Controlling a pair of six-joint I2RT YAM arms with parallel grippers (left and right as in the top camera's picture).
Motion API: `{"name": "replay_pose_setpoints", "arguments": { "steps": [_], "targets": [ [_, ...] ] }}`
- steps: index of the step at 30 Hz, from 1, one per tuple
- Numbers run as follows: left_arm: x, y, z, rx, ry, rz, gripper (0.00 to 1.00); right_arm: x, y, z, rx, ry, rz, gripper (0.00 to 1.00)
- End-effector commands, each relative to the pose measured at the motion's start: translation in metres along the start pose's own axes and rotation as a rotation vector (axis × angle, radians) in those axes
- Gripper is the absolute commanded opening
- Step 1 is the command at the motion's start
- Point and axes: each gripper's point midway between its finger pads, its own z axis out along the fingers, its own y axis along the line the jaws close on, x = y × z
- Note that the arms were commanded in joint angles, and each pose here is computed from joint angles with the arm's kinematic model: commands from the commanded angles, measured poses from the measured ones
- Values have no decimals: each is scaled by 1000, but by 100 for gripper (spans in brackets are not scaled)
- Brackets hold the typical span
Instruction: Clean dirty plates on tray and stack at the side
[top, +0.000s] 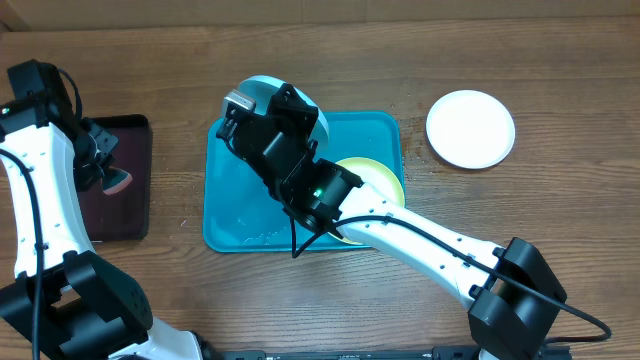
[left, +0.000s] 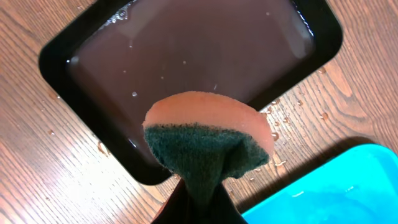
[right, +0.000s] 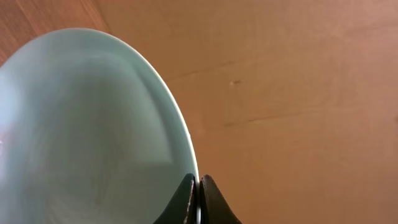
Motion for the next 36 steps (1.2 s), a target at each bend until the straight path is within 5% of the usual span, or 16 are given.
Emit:
{"name": "replay_pose_setpoints", "arguments": {
  "steps": [1,12,16,21,28,36],
  "targets": [
    [2,-5,2,22,14,19,4,-5,-21,-6,51,-4,-18,4],
    [2,-5,2,22,14,19,4,-12,-36,-7,107,-22,-27,4],
    [2,-5,2,22,14,19,4,-5,-10,1,-25,-39,264,4],
    [2,-5,2,22,15,20,4,18,68,29,-521,-75,533,4],
    [2,-6,2,28,18,20,4,83,1,67,-440,99,1150,4],
    [0,-8,2,36,6,19,4,100,-9,66,-781,34,1312,4]
  ]
}}
